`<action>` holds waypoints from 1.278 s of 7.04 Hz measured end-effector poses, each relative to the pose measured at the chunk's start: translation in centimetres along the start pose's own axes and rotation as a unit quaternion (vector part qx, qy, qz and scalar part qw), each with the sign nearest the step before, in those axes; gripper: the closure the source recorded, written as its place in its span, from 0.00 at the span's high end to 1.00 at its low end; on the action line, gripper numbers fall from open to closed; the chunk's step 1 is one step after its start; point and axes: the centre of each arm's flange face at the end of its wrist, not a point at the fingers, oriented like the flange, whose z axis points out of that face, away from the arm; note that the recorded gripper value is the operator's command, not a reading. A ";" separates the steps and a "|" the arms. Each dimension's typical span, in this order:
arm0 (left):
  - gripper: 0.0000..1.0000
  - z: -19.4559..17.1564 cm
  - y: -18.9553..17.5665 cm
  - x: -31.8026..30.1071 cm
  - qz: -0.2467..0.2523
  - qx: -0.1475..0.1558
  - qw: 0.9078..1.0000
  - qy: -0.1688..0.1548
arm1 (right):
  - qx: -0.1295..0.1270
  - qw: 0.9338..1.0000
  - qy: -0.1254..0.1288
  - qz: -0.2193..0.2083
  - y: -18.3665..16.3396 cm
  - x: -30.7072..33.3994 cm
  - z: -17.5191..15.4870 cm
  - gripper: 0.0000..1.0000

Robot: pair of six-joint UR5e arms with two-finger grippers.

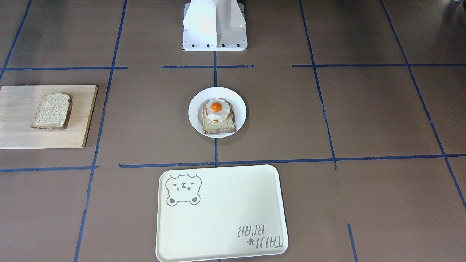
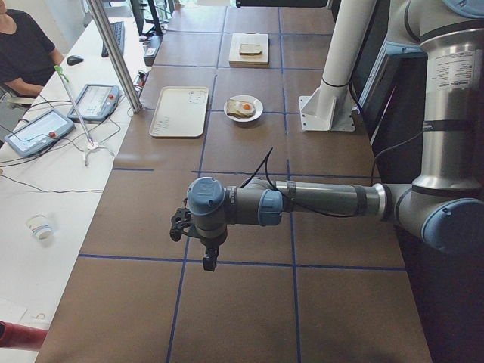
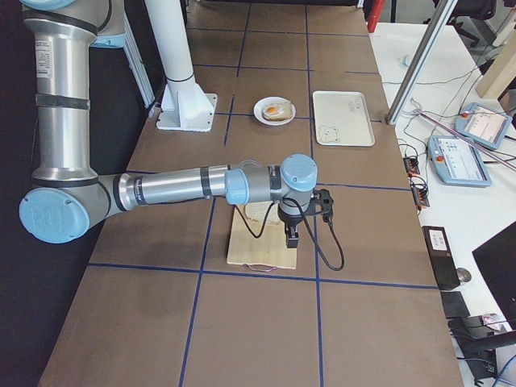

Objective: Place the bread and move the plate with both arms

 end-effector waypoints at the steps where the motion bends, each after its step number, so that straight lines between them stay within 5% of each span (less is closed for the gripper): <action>1: 1.00 -0.1 0.0 0.1 0.001 0.001 1.000 0.000 | -0.002 1.000 -0.004 0.015 -0.2 -3.0 0.5 0.99; 6: 1.00 -0.3 0.0 0.3 0.001 0.003 1.000 -0.001 | 0.039 0.995 -0.043 0.083 4.3 -9.1 6.3 1.00; 9: 1.00 -0.3 0.0 0.3 0.001 0.003 1.000 -0.001 | 0.027 0.996 -0.019 0.079 4.9 -10.0 11.1 0.99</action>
